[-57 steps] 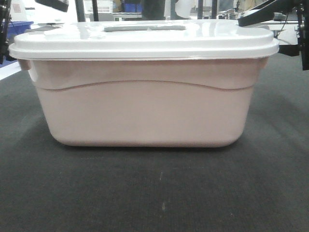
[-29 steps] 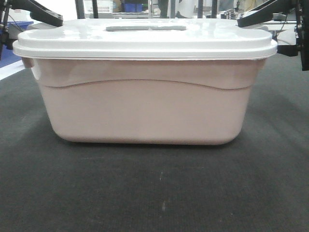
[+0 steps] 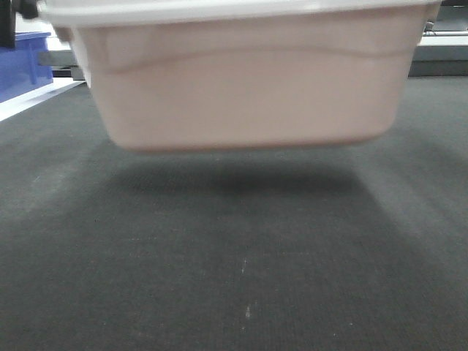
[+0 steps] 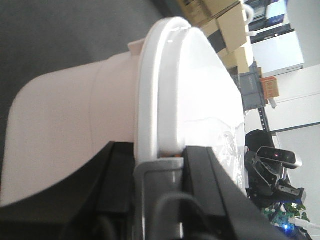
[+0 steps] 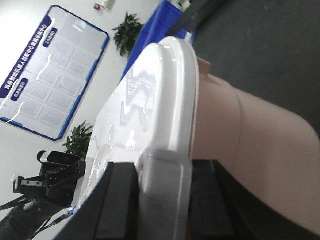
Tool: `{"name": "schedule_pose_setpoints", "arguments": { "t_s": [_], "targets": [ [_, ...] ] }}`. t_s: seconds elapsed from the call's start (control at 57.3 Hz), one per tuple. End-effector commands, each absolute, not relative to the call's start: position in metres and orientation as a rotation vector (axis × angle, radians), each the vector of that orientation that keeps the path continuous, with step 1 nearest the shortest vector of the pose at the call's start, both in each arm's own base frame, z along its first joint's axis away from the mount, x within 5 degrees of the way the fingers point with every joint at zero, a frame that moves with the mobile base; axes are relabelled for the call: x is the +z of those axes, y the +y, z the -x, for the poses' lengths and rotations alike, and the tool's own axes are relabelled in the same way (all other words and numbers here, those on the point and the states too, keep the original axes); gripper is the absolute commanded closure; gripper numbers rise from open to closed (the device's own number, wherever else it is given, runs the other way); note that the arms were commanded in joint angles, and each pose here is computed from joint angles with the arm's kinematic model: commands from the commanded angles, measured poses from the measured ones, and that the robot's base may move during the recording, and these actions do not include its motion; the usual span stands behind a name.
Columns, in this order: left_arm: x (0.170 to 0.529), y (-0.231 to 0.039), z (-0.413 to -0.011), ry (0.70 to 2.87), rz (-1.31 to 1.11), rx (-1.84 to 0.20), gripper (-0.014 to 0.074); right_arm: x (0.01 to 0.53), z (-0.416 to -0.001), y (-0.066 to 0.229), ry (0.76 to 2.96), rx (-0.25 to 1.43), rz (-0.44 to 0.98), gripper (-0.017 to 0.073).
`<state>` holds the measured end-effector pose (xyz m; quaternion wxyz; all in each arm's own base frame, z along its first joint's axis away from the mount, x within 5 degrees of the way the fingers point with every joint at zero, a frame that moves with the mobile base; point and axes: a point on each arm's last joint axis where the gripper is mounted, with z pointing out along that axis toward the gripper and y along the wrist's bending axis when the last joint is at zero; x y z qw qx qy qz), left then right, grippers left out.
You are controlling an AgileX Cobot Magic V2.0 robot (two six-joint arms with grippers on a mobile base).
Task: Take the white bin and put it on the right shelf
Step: 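Lift the pink bin off the table with both grippers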
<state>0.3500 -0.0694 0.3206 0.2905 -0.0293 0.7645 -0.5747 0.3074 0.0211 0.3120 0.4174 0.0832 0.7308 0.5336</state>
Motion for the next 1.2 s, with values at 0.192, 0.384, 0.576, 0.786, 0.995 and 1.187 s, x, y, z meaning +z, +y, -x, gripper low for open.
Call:
{"name": "schedule_pose_setpoints", "arguments": {
  "t_s": [0.192, 0.384, 0.576, 0.786, 0.995, 1.187],
  "targets": [
    [0.418, -0.093, -0.293, 1.694, -0.305, -1.849, 0.0711, 0.394, -0.253, 0.047, 1.506, 1.656, 0.163, 0.0498],
    [0.445, -0.092, -0.276, 1.621, -0.379, -1.815, 0.0711, 0.42, -0.237, 0.049, 1.452, 1.639, 0.23, 0.0498],
    [0.46, -0.091, -0.263, 1.554, -0.401, -1.822, 0.0711, 0.441, -0.226, 0.051, 1.4, 1.602, 0.301, 0.0498],
    [0.463, -0.091, -0.26, 1.547, -0.41, -1.817, 0.0711, 0.447, -0.224, 0.051, 1.388, 1.593, 0.318, 0.0498],
    [0.463, -0.091, -0.26, 1.547, -0.41, -1.817, 0.0711, 0.446, -0.224, 0.051, 1.389, 1.591, 0.313, 0.0498],
    [0.463, -0.091, -0.26, 1.547, -0.41, -1.817, 0.0711, 0.446, -0.229, 0.049, 1.398, 1.559, 0.265, 0.0498]
  ]
}}
